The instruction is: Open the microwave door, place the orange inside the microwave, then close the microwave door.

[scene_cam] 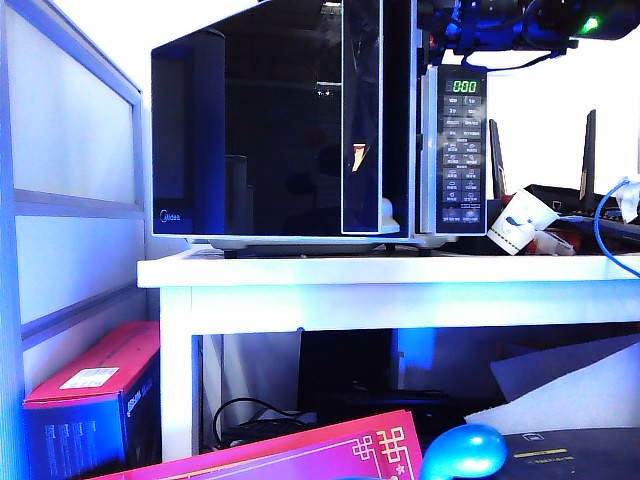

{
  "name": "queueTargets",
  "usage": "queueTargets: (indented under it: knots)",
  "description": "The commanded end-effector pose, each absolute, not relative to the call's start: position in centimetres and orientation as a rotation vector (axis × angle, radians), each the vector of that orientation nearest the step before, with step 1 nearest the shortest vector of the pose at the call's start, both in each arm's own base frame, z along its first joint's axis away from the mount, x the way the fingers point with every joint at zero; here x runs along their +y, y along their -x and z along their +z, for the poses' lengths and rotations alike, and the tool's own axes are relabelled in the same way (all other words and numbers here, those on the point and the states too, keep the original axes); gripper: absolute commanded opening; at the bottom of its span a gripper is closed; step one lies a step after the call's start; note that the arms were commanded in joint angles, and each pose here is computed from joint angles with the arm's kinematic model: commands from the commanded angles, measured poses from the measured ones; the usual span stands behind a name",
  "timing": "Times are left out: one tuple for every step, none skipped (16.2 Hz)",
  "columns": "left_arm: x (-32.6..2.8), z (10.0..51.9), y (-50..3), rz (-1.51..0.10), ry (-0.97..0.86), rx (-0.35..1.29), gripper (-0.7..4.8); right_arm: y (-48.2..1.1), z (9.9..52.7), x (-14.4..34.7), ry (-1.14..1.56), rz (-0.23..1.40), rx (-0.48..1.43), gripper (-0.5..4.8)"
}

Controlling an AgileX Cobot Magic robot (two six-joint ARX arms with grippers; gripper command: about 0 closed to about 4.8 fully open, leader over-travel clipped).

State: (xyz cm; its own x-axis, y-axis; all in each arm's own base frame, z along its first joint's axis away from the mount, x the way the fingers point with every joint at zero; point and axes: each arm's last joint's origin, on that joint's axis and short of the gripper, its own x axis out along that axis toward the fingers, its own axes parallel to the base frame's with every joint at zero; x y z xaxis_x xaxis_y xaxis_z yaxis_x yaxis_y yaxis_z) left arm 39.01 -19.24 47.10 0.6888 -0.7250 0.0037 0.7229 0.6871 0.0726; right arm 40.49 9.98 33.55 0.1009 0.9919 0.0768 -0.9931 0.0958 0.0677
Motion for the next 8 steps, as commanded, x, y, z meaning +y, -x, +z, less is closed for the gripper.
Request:
queueTargets:
  knots:
    - [-19.1, 46.9, -38.6, -0.814, -0.069, 0.033, 2.80, -39.8, 34.6, 10.4, -0.098, 1.499, -0.033, 2.82]
    - [-19.1, 46.8, -38.6, -0.815, -0.070, 0.047, 2.80, -39.6, 34.7, 10.7, -0.095, 1.512, -0.034, 2.82]
    - [-19.1, 46.6, -38.6, -0.815, -0.074, 0.062, 2.80, -39.5, 34.7, 11.3, -0.097, 1.529, -0.031, 2.82]
    - [-19.1, 46.5, -38.6, -0.815, -0.074, 0.074, 2.80, -39.4, 34.7, 11.4, -0.099, 1.536, -0.027, 2.82]
    - [-19.1, 46.3, -38.5, -0.816, -0.075, 0.095, 2.80, -39.2, 34.6, 12.2, -0.102, 1.557, -0.020, 2.82]
    - [-19.1, 46.1, -38.5, -0.816, -0.078, 0.115, 2.80, -39.1, 34.7, 12.4, -0.102, 1.561, -0.022, 2.82]
    - [-19.1, 45.8, -38.5, -0.817, -0.079, 0.142, 2.80, -38.9, 34.7, 12.9, -0.102, 1.577, -0.020, 2.82]
    - [-19.1, 45.6, -38.5, -0.817, -0.080, 0.159, 2.80, -38.7, 34.8, 13.3, -0.101, 1.588, -0.021, 2.82]
